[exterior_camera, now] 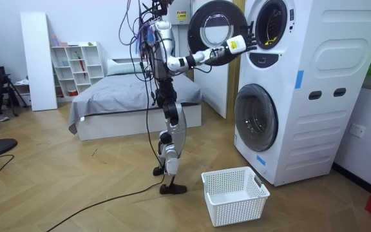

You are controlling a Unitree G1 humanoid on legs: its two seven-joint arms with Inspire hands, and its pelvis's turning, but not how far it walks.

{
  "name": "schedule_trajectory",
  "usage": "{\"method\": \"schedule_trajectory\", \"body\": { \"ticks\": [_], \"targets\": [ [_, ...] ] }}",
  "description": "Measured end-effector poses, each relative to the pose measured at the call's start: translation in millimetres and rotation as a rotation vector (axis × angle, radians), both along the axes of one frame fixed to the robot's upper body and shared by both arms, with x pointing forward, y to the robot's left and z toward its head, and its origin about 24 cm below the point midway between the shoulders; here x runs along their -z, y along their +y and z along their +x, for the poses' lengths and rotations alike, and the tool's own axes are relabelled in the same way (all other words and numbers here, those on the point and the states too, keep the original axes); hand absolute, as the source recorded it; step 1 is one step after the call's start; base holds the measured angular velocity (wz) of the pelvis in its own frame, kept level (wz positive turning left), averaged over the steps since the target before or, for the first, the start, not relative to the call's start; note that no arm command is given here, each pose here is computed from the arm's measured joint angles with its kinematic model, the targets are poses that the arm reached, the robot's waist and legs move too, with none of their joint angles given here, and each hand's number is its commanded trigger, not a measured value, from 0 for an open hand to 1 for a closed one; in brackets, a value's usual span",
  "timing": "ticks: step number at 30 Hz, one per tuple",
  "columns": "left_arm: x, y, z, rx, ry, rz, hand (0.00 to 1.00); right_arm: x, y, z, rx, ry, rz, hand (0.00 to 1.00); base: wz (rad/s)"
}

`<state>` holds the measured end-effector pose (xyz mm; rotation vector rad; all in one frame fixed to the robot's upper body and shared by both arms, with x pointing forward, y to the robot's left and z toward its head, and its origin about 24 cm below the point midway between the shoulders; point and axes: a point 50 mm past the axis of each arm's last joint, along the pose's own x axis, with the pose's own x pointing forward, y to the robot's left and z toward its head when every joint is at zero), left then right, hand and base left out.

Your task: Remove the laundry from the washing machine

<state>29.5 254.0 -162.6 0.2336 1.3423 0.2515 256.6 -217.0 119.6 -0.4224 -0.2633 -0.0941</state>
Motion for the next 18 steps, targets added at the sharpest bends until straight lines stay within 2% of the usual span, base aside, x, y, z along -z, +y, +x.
{"method": "schedule_trajectory", "body": {
  "ticks": [3, 5, 10, 18],
  "targets": [
    [-2.2, 5.1, 1.2, 0.004, -0.01, 0.015, 0.0, -13.9, 1.1, 7.9, 0.002, -0.048, 0.016, 0.0, -0.19],
    [-3.0, 7.0, 1.8, 0.007, -0.014, 0.02, 0.0, -33.1, 4.6, 15.4, -0.025, -0.122, 0.076, 0.0, -0.02],
    [-3.3, 8.0, 1.2, 0.009, -0.013, 0.023, 0.0, -54.3, 11.9, 24.2, -0.089, -0.191, 0.169, 0.0, 0.03],
    [-3.8, 5.3, 7.8, 0.012, -0.034, 0.026, 0.0, -46.1, 28.8, 33.3, -0.245, -0.103, 0.299, 0.0, 0.03]
  ]
}}
